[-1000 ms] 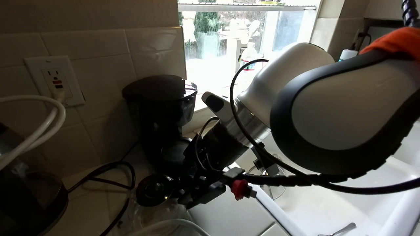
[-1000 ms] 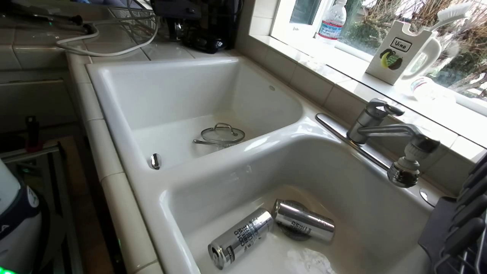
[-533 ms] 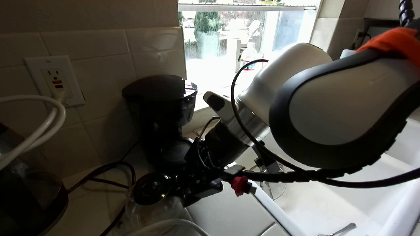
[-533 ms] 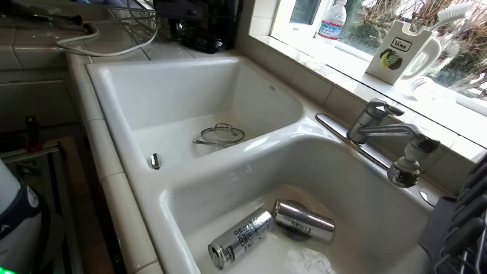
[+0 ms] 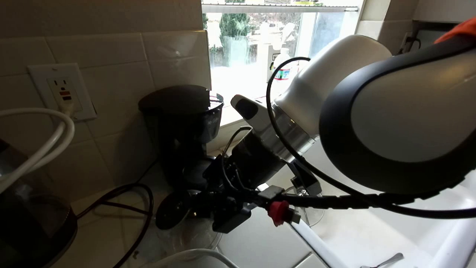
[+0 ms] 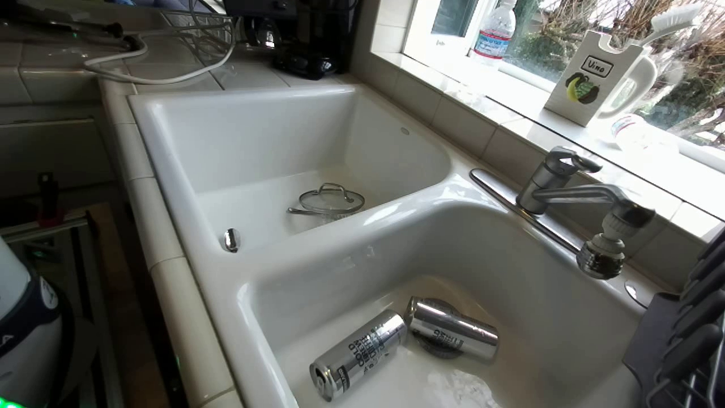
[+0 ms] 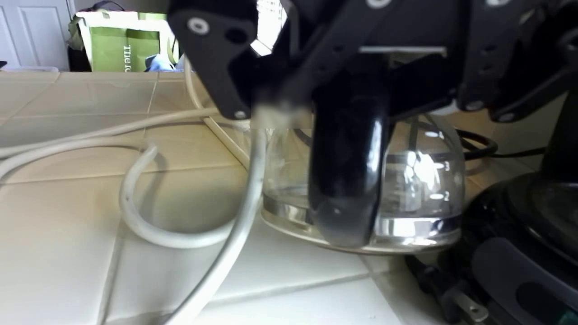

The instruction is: Put the coffee pot on the coffee maker

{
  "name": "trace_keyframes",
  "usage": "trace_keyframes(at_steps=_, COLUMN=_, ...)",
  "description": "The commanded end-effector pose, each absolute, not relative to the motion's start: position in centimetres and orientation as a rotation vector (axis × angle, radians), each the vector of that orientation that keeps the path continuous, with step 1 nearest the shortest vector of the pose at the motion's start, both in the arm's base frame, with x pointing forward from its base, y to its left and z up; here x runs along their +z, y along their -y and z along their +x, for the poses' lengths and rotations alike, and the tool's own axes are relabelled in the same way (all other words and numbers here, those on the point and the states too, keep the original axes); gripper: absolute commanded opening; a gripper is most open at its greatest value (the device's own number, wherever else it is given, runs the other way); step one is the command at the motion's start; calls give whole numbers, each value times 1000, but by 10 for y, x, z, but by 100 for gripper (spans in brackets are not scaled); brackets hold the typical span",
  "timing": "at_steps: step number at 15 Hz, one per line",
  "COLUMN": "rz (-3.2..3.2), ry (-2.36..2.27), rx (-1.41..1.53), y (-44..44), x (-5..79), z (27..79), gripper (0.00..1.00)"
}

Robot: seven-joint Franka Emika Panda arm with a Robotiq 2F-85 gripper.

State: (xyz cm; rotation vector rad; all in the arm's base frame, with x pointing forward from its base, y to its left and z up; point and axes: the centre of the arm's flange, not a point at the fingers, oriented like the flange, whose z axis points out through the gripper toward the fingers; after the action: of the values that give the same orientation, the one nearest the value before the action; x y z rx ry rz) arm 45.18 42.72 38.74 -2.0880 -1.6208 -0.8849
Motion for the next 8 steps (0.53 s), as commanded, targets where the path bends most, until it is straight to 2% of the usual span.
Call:
trace_keyframes(at_steps=1, rz=-2071, ry=1616, rx=-896, y=-421, x=397, z=438, gripper=0)
trace_keyframes(at_steps=8, rz=-2048, ry=1594, rx=-857, y=-424, x=383, z=441, gripper=0)
